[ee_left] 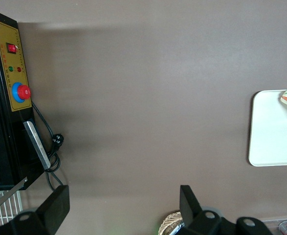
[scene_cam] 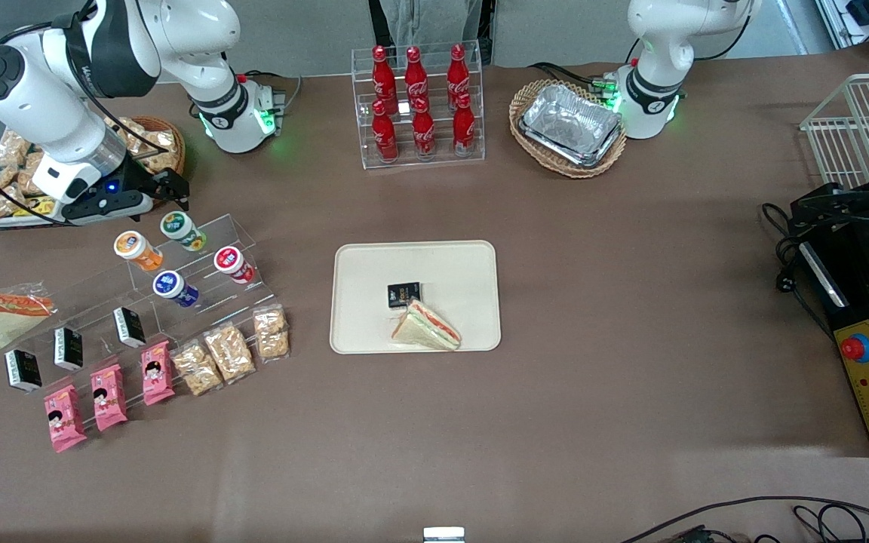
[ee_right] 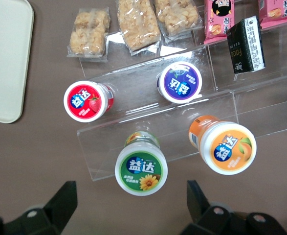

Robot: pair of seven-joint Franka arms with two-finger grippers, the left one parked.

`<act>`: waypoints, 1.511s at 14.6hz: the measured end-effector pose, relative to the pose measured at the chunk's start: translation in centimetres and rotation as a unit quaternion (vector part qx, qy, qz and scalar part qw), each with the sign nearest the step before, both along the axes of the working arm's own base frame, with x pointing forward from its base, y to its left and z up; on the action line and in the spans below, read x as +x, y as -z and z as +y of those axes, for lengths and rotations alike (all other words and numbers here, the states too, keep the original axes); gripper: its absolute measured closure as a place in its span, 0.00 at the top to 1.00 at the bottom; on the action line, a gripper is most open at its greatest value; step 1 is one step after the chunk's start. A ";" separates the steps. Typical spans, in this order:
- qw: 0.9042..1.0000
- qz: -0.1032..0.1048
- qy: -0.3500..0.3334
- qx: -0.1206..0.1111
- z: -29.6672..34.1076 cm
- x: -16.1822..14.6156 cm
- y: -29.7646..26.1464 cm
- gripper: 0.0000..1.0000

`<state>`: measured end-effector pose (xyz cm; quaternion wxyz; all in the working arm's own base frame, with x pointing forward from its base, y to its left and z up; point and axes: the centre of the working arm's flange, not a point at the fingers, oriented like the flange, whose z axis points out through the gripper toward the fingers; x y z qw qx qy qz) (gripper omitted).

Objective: Place green gum on tray
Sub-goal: 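Lower the right gripper and grasp the green-labelled yogurt bottle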

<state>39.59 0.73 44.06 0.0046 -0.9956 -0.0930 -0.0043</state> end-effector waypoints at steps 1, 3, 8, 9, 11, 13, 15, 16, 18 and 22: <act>1.000 -0.001 0.000 0.000 0.0 -0.1 0.3 1.00; 1.000 -0.008 0.000 0.000 0.0 -0.4 1.2 1.00; 1.000 -0.021 0.000 0.001 -0.1 -1.4 4.2 1.00; 1.000 -0.023 0.000 0.001 -0.1 -1.6 4.7 1.00; 1.000 -0.027 0.000 0.001 0.0 -2.0 5.8 1.00; 1.000 -0.030 0.000 0.001 0.0 -2.4 6.7 1.00; 1.000 -0.030 0.000 0.001 -0.1 -2.7 7.2 1.00; 1.000 -0.030 0.000 0.001 -0.1 -2.7 7.3 0.99; 1.000 -0.030 0.001 0.001 -0.1 -2.7 7.3 0.79; 1.000 -0.030 0.001 0.002 -0.1 -2.7 7.4 0.56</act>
